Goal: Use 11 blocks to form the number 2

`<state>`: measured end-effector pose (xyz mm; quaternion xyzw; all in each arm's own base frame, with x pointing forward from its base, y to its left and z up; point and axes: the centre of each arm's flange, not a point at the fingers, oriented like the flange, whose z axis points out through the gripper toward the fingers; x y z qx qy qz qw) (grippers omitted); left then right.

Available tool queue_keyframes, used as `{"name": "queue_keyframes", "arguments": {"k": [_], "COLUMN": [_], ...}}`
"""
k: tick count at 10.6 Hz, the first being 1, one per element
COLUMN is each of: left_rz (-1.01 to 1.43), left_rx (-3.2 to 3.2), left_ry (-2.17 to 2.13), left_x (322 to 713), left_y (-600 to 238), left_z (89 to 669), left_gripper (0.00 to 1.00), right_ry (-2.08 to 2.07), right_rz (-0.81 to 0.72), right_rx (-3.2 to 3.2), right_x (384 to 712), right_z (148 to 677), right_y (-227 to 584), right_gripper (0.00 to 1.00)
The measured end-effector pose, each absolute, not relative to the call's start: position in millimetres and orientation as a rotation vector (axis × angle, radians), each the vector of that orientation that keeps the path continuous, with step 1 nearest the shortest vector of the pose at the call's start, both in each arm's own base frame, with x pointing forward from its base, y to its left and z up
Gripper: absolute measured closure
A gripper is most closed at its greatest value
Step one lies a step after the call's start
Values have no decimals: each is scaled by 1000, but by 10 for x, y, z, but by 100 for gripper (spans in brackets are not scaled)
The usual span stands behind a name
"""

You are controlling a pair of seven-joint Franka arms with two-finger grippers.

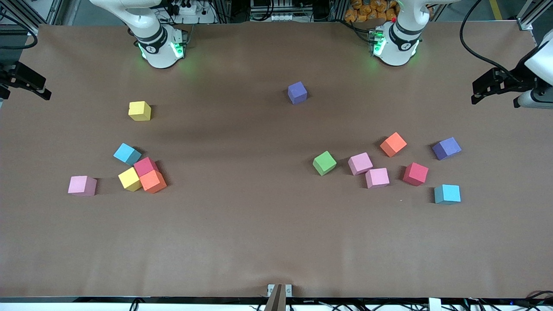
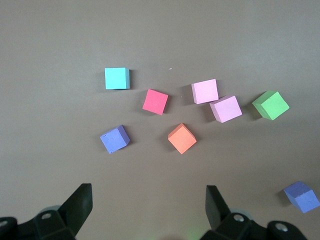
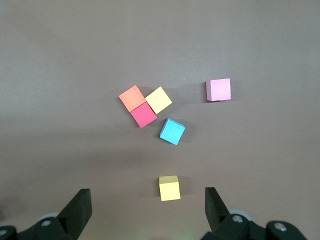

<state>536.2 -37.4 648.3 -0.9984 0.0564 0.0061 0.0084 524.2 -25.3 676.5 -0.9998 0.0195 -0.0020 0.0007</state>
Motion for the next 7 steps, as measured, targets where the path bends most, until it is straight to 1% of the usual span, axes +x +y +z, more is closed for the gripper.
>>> {"name": "queue_keyframes", "arguments": {"k": [5, 7], "left_rz": [47, 100], "left_rx": [-3120, -3166], "left_ry": [158, 168], "left_x": [5356, 5363], "left_y": [-381, -645], "left_z": [6453, 6313], "left_gripper": [0, 0], "right_ry": [61, 61], "right_rz": [-3, -2], "right_rx": [-3140, -3140], "right_x": [5247, 5248], "right_z": [6756, 6755], "right_y": [-254, -254], "right_gripper": [0, 0]}}
